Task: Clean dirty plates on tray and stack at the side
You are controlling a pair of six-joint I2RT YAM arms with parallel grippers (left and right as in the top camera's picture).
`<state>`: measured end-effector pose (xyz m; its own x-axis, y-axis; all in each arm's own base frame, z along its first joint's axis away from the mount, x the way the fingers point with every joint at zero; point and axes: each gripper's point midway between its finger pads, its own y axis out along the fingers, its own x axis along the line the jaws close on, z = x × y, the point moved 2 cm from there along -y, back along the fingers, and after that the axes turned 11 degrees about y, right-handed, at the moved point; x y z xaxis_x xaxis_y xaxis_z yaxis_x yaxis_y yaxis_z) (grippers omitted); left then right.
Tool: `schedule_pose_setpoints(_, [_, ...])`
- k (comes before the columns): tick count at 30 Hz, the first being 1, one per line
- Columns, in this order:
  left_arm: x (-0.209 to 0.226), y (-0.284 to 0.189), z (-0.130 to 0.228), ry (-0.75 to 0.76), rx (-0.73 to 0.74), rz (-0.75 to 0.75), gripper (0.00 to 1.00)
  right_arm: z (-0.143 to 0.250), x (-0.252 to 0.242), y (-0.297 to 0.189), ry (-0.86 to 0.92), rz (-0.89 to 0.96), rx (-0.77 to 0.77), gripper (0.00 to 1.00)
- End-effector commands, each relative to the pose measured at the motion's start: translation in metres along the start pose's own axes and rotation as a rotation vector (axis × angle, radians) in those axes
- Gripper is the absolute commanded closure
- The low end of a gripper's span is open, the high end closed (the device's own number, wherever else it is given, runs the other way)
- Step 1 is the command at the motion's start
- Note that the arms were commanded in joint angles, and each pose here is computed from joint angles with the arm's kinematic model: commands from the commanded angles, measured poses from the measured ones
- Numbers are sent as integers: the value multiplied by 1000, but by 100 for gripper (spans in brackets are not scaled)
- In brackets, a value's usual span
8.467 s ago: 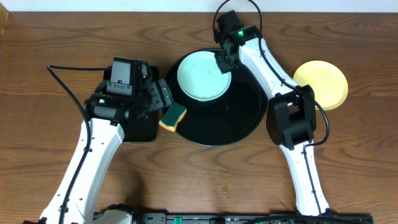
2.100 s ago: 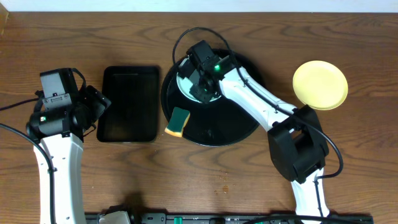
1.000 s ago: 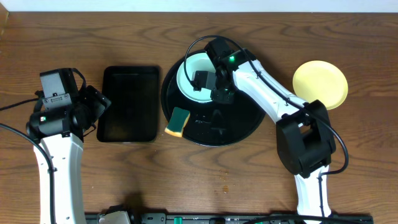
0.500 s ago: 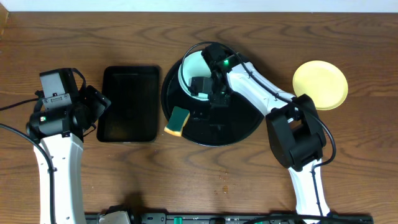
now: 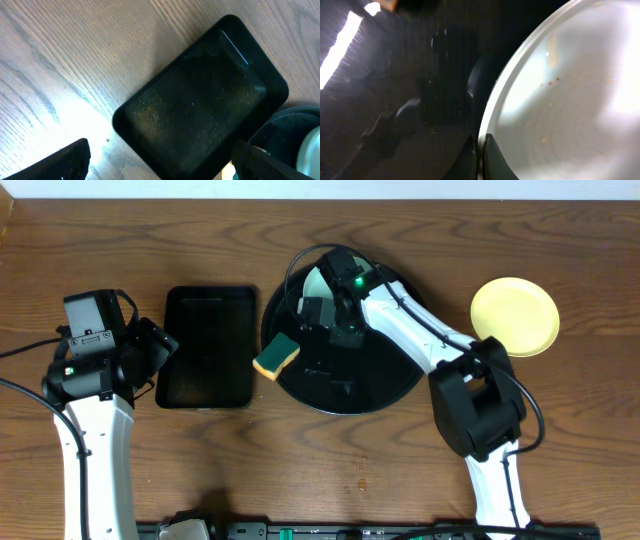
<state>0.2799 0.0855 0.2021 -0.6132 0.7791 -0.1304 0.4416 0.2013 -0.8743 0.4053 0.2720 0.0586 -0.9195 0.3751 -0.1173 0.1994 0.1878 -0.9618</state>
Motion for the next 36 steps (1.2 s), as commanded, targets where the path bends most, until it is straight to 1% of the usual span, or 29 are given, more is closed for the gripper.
schedule_pose_setpoints(1, [1, -2, -5, -13, -11, -7, 10, -17, -3, -36, 126, 34, -86, 99])
schedule_pose_setpoints(5, [1, -2, -5, -13, -11, -7, 10, -20, -3, -39, 226, 26, -106, 99])
schedule_pose_setpoints(11, [1, -2, -5, -13, -11, -7, 10, -35, 16, -42, 336, -123, -182, 99])
schedule_pose_setpoints(17, [1, -2, -5, -13, -11, -7, 10, -51, 1, -46, 539, -112, -265, 99])
schedule_pose_setpoints(22, [1, -2, -5, -13, -11, -8, 10, -61, -9, -61, 673, -150, -314, 99])
schedule_pose_setpoints(30, [1, -2, -5, -13, -11, -8, 10, -79, -9, -78, 696, -171, -363, 98])
schedule_pose_setpoints(31, [1, -2, -5, -13, -11, -7, 10, -81, -10, -79, 709, -172, -374, 85])
schedule_pose_setpoints(32, [1, -2, -5, -13, -11, -8, 10, -83, -12, -80, 720, -170, -387, 75])
schedule_pose_setpoints(35, [1, -2, -5, -13, -11, -7, 10, -89, -20, -83, 751, -171, -431, 53])
schedule_pose_setpoints(36, [1, -2, -5, -13, -11, -8, 10, -92, -19, -85, 750, -182, -445, 50])
